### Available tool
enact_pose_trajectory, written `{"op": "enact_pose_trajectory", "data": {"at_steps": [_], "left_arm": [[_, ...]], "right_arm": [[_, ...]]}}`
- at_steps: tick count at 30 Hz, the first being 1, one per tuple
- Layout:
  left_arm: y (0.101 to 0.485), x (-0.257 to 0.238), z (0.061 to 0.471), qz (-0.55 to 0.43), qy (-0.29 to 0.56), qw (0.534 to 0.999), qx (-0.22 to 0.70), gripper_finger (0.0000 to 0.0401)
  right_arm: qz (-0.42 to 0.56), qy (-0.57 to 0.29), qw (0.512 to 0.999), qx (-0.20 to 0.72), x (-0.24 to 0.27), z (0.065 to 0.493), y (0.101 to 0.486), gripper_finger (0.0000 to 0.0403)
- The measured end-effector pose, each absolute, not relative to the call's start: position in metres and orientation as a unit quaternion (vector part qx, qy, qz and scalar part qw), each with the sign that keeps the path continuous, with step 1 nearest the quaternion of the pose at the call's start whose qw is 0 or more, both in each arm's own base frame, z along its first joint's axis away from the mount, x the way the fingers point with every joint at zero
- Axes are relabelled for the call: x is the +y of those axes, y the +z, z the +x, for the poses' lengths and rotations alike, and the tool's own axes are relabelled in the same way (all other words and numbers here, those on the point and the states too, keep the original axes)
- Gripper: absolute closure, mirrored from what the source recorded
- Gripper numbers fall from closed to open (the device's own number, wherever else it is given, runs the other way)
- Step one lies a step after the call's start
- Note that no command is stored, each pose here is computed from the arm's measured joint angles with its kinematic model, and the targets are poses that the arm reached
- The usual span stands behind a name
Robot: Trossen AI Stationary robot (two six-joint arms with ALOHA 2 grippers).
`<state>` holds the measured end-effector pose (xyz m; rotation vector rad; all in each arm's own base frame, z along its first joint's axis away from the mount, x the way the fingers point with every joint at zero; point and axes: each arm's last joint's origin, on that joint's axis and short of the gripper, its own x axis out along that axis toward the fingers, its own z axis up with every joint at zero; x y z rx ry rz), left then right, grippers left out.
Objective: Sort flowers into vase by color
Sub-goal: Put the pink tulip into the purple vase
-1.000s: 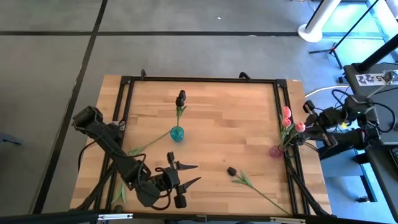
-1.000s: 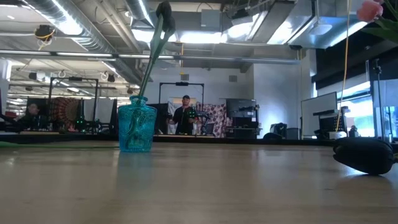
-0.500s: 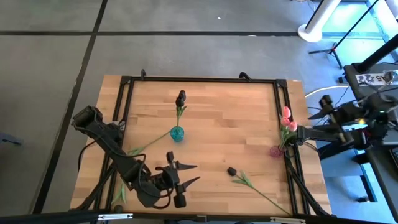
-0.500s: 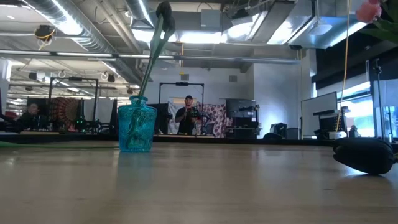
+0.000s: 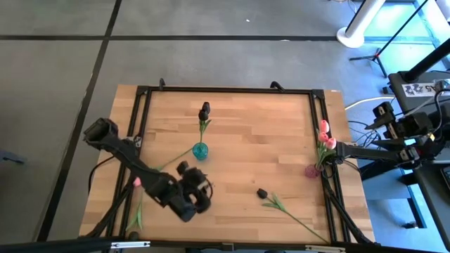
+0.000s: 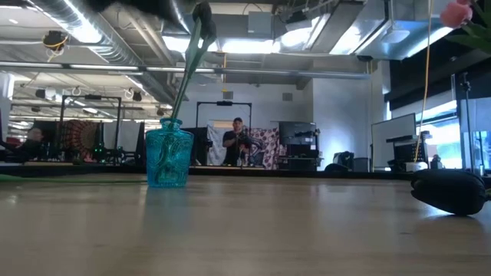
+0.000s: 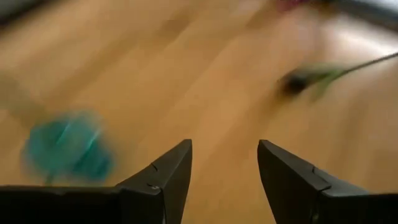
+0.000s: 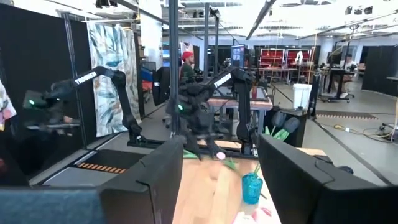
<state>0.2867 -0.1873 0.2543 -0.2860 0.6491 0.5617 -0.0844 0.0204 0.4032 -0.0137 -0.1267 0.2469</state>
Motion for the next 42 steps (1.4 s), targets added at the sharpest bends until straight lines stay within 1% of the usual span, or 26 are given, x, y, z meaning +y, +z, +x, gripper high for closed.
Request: {"op": "enact_pose_trajectory", "data": {"at_steps": [2, 6, 12, 16, 19, 23, 26, 31, 34, 37, 39, 42], "left_arm": [[0.247, -0.173, 0.280, -0.163, 0.319, 0.858, 0.369, 0.0223], [0.232, -0.152, 0.263, -0.199, 0.403, 0.759, 0.470, 0.0223], [0.191, -0.136, 0.233, -0.211, 0.443, 0.616, 0.616, 0.0225], [0.166, -0.121, 0.214, -0.189, 0.471, 0.559, 0.656, 0.0239], [0.155, -0.107, 0.204, -0.181, 0.482, 0.535, 0.669, 0.0251], [0.139, -0.091, 0.198, -0.205, 0.464, 0.507, 0.697, 0.0265], [0.129, -0.082, 0.195, -0.211, 0.445, 0.498, 0.714, 0.0274], [0.121, -0.070, 0.186, -0.207, 0.464, 0.479, 0.716, 0.0287], [0.120, -0.068, 0.184, -0.198, 0.460, 0.480, 0.720, 0.0312], [0.119, -0.067, 0.183, -0.181, 0.470, 0.489, 0.712, 0.0356], [0.121, -0.064, 0.180, -0.151, 0.497, 0.498, 0.694, 0.0386], [0.124, -0.062, 0.178, -0.128, 0.533, 0.501, 0.670, 0.0392]], "right_arm": [[-0.007, 0.124, 0.990, -0.065, 0.020, -0.084, 0.404, 0.0193], [-0.007, 0.125, 0.990, -0.064, 0.020, -0.084, 0.403, 0.0193], [-0.005, 0.125, 0.991, -0.054, 0.020, -0.084, 0.401, 0.0193], [-0.005, 0.125, 0.991, -0.054, 0.020, -0.082, 0.401, 0.0193], [-0.004, 0.125, 0.991, -0.049, 0.020, -0.078, 0.399, 0.0193], [-0.002, 0.125, 0.991, -0.043, 0.019, -0.071, 0.396, 0.0193], [-0.001, 0.125, 0.991, -0.039, 0.019, -0.068, 0.394, 0.0193], [0.003, 0.125, 0.992, -0.027, 0.018, -0.063, 0.390, 0.0193], [0.006, 0.126, 0.992, -0.025, 0.018, -0.062, 0.390, 0.0193], [0.006, 0.126, 0.992, -0.026, 0.018, -0.062, 0.390, 0.0193], [0.006, 0.126, 0.992, -0.025, 0.018, -0.062, 0.390, 0.0193], [0.007, 0.126, 0.992, -0.025, 0.018, -0.062, 0.390, 0.0193]]}}
